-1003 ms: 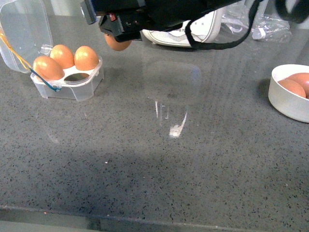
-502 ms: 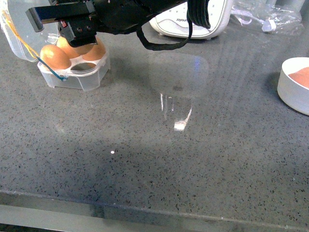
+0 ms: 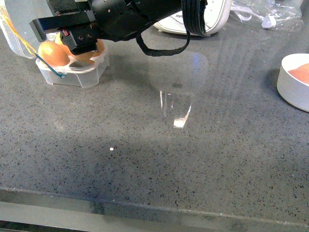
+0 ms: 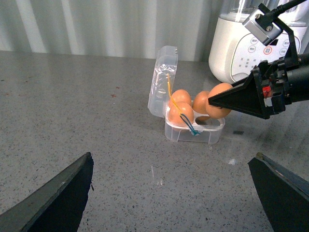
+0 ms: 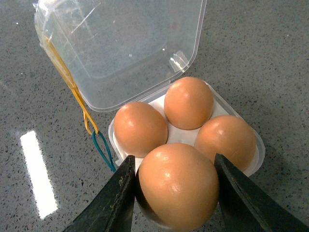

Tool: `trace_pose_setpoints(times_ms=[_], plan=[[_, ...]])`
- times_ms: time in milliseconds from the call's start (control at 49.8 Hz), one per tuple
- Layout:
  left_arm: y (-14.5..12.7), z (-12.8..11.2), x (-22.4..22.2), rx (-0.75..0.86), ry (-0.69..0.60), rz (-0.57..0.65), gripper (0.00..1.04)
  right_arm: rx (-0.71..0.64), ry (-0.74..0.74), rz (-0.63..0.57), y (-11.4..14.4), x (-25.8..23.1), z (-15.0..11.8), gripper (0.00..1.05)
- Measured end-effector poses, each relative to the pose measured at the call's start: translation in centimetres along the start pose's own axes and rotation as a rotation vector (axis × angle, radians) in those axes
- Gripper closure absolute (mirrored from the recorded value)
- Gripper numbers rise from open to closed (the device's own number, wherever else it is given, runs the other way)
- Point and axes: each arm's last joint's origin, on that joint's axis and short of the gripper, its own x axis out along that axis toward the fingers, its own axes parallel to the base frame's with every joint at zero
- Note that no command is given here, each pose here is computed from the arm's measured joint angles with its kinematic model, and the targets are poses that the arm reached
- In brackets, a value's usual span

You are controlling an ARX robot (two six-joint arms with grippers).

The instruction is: Put egg into box

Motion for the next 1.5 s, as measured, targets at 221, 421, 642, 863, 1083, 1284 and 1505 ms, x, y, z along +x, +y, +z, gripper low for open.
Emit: trace_pose_setpoints(times_ms=[221,421,642,863,1083,1284,1505], plan=[[0.0,0.0,0.0,0.0,0.0,0.0,0.07,0.0,0.027,0.003,0.1,0.5,-0.3,0.54],[0.0,0.0,0.0,0.0,0.0,0.0,0.07,-0.007,0.025,0.003,0.2,0.6,-0.1,0.19],[0.0,0.0,0.0,0.0,0.0,0.0,0.07,-0.014,0.015,-0.015,0.1,0.4,0.0,0.08],[0.0,0.0,0.0,0.0,0.0,0.0,0.07,-0.004,-0.064,-0.128,-0.7,-3.6,0.8,0.07],[0.0,0.0,0.0,0.0,0.0,0.0,0.07,0.074,-0.115,-0.355,-3.1,-10.6,-0.2,0.07],[0.0,0.0,0.0,0.0,0.0,0.0,0.07,0.112,-0.134,-0.694,-5.0,-17.5,-2.9,0.07],[0.0,0.0,0.0,0.0,0.0,0.0,0.07,0.064,-0.165,-0.936,-3.3,-24.0,-6.6,0.07]])
